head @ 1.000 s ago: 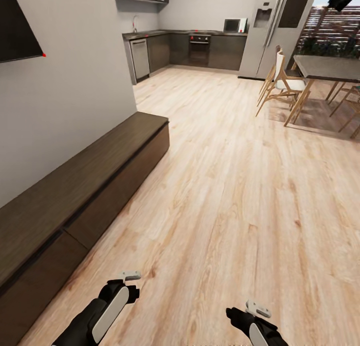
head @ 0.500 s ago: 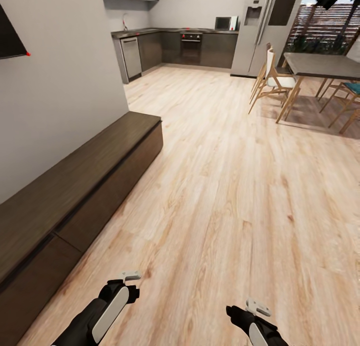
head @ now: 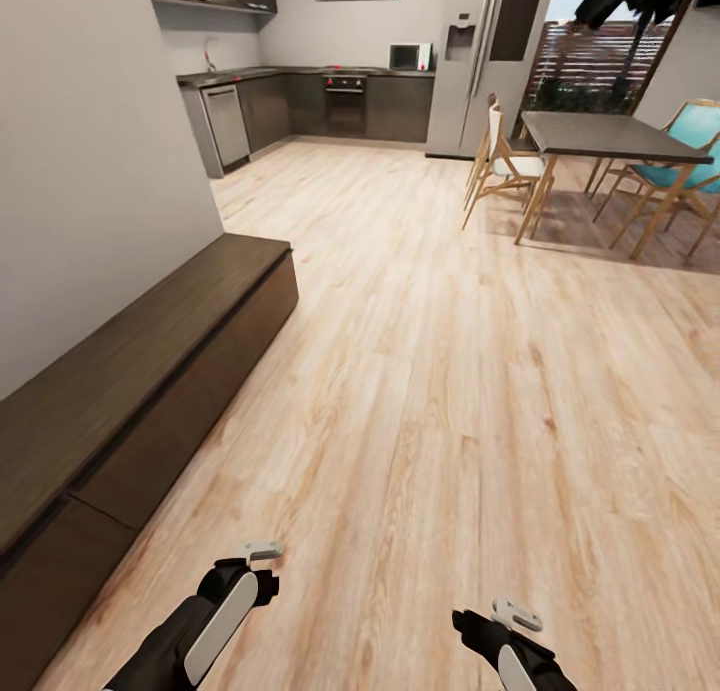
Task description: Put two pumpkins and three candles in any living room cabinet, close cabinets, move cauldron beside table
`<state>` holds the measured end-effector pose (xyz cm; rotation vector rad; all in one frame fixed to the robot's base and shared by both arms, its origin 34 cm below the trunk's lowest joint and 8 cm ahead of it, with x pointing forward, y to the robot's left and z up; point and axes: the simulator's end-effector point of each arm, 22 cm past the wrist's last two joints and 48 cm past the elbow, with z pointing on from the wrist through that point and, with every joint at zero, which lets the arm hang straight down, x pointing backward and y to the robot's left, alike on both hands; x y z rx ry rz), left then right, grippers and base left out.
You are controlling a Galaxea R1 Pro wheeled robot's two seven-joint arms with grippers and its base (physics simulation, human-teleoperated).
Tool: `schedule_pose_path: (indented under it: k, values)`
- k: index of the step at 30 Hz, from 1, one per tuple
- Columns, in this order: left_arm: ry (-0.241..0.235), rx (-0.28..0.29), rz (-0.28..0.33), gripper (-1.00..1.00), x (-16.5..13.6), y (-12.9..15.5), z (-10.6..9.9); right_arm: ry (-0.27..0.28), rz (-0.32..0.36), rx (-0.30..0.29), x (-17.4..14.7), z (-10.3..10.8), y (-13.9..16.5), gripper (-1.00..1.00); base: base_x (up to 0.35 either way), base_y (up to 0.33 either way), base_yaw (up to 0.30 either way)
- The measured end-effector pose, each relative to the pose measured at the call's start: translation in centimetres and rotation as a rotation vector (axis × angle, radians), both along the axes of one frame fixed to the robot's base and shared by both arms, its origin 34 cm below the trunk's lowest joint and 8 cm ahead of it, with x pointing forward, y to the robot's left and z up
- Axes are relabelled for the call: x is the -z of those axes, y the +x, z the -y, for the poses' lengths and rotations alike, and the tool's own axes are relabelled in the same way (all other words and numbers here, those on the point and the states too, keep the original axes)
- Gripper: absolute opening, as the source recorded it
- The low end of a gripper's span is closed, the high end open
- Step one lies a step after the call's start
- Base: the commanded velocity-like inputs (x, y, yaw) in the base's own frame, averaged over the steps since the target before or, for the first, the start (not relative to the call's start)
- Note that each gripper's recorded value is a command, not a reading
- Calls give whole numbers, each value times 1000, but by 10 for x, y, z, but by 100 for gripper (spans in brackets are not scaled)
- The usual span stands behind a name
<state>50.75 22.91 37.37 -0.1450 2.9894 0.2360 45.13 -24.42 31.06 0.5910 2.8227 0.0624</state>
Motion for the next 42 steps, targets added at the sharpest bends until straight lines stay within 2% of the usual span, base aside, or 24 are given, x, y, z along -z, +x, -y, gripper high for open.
schedule_pose_path:
  k: [33, 42]
  values:
    - [6, 3, 45, 100, -16, 12, -1, 0, 40, 0, -13, 0, 14, 100, 0, 0, -205]
    - [5, 3, 56, 100, -20, 15, -1, 0, 50, 1, -17, -1, 17, 100, 122, 0, -205]
